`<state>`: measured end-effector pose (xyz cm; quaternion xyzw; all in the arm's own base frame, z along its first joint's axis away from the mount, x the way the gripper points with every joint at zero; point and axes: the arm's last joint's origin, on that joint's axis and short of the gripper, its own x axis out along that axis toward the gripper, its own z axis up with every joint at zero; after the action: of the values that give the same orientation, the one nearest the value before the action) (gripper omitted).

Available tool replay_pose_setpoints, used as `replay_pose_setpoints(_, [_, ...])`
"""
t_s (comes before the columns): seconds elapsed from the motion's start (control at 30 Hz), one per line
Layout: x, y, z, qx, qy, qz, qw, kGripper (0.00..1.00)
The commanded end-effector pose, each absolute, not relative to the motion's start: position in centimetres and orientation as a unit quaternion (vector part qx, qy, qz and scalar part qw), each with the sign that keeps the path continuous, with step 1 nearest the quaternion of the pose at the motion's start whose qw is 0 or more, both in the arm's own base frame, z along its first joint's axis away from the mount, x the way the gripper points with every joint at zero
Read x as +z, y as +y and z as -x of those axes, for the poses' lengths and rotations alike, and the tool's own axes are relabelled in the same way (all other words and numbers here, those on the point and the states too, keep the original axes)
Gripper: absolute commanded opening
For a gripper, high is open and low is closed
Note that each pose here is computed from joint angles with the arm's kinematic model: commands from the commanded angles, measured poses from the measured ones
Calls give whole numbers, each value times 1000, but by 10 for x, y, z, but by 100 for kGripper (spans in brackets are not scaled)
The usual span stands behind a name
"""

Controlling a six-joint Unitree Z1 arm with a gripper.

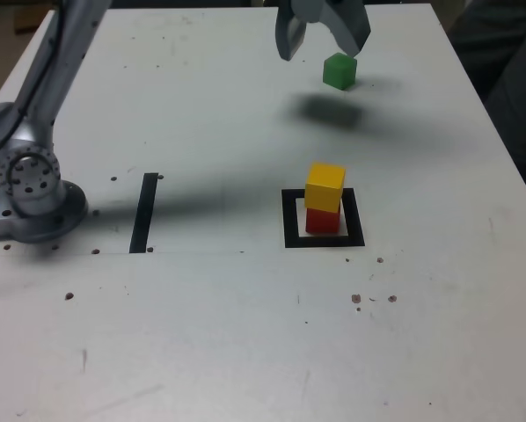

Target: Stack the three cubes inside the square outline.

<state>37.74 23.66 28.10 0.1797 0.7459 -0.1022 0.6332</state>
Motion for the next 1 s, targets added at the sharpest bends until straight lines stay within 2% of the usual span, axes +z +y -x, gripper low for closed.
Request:
replay_pose_setpoints(0.0, [277,244,-382,-105,745,-184,632,100])
replay_pose_setpoints(0.63, [244,291,-414,-117,737,-216,630,100])
replay_pose_setpoints(0.83, [243,292,-416,-129,734,-229,627,100])
replay_pose_setpoints(0.97, [242,292,-416,-154,729,-253,616,100])
